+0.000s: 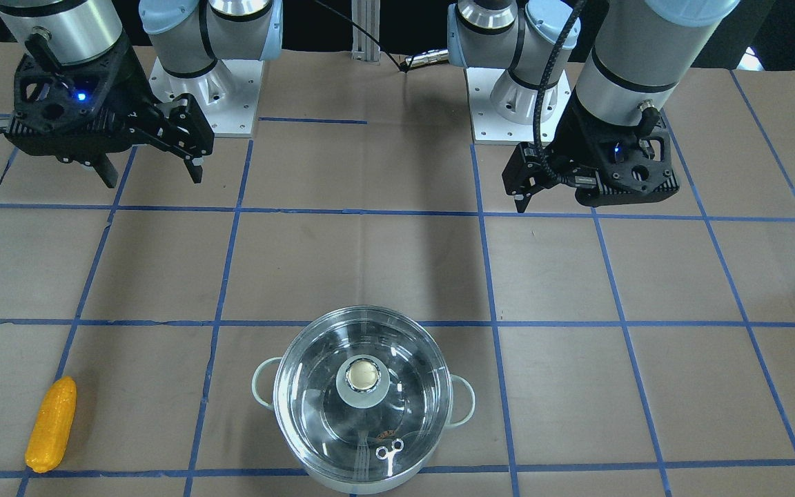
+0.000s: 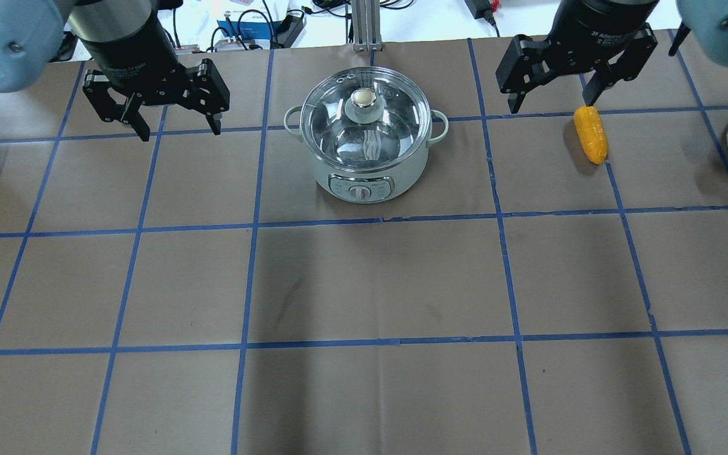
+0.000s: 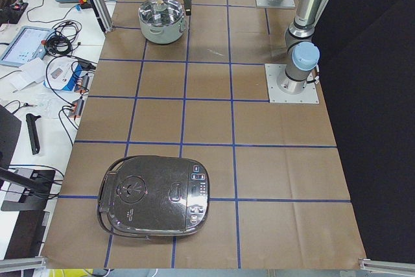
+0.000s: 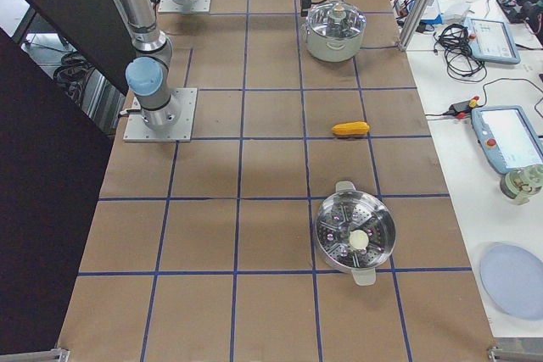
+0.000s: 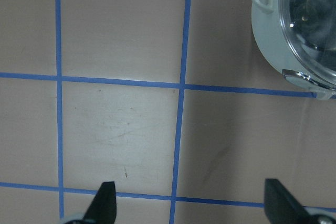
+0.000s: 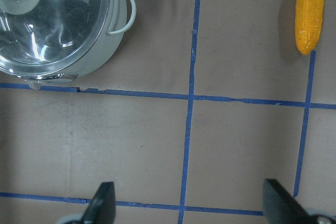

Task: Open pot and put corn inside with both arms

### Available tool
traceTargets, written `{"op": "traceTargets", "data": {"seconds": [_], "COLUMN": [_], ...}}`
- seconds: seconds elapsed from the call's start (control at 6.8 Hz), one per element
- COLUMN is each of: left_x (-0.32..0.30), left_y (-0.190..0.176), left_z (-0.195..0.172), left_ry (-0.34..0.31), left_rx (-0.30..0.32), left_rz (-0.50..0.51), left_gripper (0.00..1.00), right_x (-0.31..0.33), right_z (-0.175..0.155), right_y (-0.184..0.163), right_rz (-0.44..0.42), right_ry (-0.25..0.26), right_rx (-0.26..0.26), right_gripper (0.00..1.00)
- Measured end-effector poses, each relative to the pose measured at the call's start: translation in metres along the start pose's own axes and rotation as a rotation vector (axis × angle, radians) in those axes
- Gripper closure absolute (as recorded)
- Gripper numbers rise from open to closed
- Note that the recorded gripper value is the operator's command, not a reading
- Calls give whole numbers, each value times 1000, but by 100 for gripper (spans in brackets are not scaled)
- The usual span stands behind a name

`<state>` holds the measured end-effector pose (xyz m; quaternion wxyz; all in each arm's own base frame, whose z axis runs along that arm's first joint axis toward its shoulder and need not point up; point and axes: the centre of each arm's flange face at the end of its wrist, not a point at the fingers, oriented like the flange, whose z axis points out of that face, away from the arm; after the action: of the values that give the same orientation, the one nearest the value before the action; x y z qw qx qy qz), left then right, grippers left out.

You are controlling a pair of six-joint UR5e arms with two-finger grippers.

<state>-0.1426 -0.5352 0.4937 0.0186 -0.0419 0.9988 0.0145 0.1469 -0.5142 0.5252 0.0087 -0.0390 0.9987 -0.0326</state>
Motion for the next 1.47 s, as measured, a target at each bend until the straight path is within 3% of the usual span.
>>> {"op": "traceTargets", "data": {"seconds": [0.88,1.18,1.47], "left_x": [12,49,103], "left_y": [-19,-34,-75], "left_z": [12,17,28], "left_ry": [6,21,67], "left_rx": [-11,21,95], "left_rz": [-50,-65,-46], "left_gripper": [0,0,0], "right_x": [0,0,0], "right_z": [0,0,0], "right_y": [0,0,0], "right_rz": [-1,-1,-1], "right_ry": [0,0,0], "right_rx": [0,1,0], "right_gripper": [0,0,0]}}
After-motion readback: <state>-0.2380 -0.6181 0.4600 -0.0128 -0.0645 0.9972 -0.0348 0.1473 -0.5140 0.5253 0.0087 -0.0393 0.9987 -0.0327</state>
